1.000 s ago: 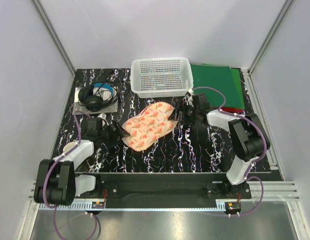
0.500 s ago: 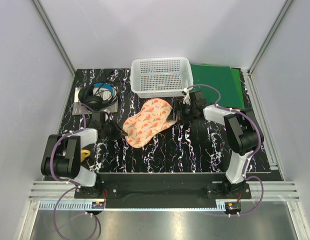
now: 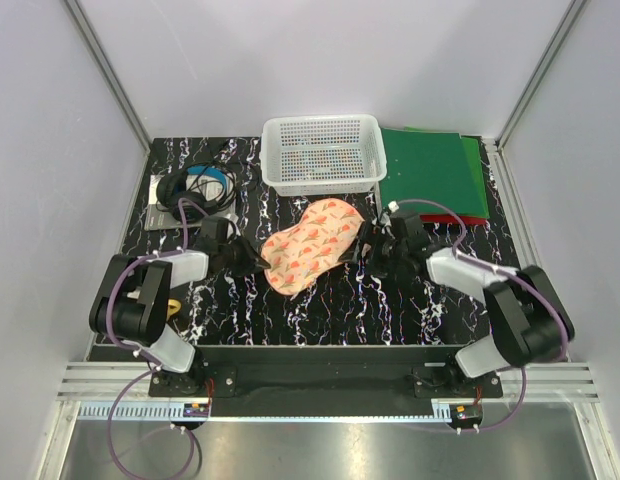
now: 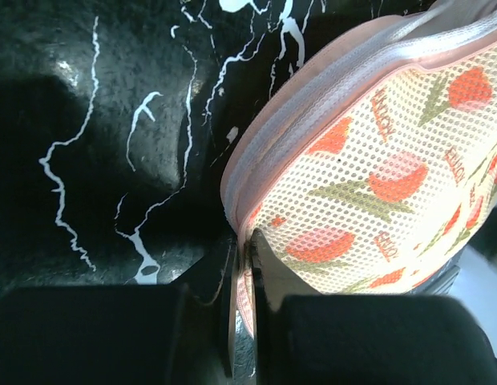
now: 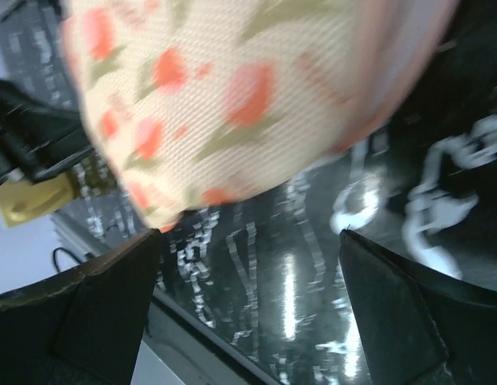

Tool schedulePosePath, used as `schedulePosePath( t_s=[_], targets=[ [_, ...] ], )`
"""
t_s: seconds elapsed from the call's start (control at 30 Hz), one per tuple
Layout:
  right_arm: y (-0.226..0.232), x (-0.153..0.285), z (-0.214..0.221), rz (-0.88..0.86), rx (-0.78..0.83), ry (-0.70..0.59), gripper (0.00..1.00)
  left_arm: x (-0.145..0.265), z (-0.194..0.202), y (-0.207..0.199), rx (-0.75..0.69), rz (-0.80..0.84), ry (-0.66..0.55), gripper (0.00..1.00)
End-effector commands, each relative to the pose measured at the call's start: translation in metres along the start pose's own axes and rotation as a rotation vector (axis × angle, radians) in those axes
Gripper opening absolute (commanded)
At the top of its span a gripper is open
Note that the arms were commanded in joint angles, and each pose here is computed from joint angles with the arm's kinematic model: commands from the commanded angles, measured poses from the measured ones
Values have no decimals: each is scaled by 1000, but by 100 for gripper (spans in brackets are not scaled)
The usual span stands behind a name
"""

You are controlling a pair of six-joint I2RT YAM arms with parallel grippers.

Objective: Place the bra in the laundry bag and zip it closed

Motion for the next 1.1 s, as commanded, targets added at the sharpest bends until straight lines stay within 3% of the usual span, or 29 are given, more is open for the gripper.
schedulePosePath(
  t_s=[0.0,0.07,0.23,0.37,0.53,0.77,1.07],
  targets=[
    [47,18,-1,-98,-14,-195,100,-9,9,-5,-14,-9,48,0],
    [59,24,3,-157,7,-255,100,-12,15,-15,-40,6,69,0],
    [69,-1,30,-164,-29,-152,100,-21,23,-17,-45,2,107,0],
    [68,-19,49,-141,-106,-154,99,-26,33,-17,-40,8,132,0],
    [72,-26,81,-139,-124,-112,92,-26,38,-15,-44,7,142,0],
    [53,-16,101,-77,-225,-224,95,-27,39,-14,-48,8,150,0],
    [50,-53,99,-25,-314,-322,86,-22,51,-11,-51,17,165,0]
  ],
)
Point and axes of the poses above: each gripper's point midway between its finger pads, its own x axis back along the fingers, its own y axis along the line the jaws close on, z = x × y, the point moved 7 cm from there along x, back along the fingers, and after that the axes turned 10 degrees about x, right-handed, at the moved point
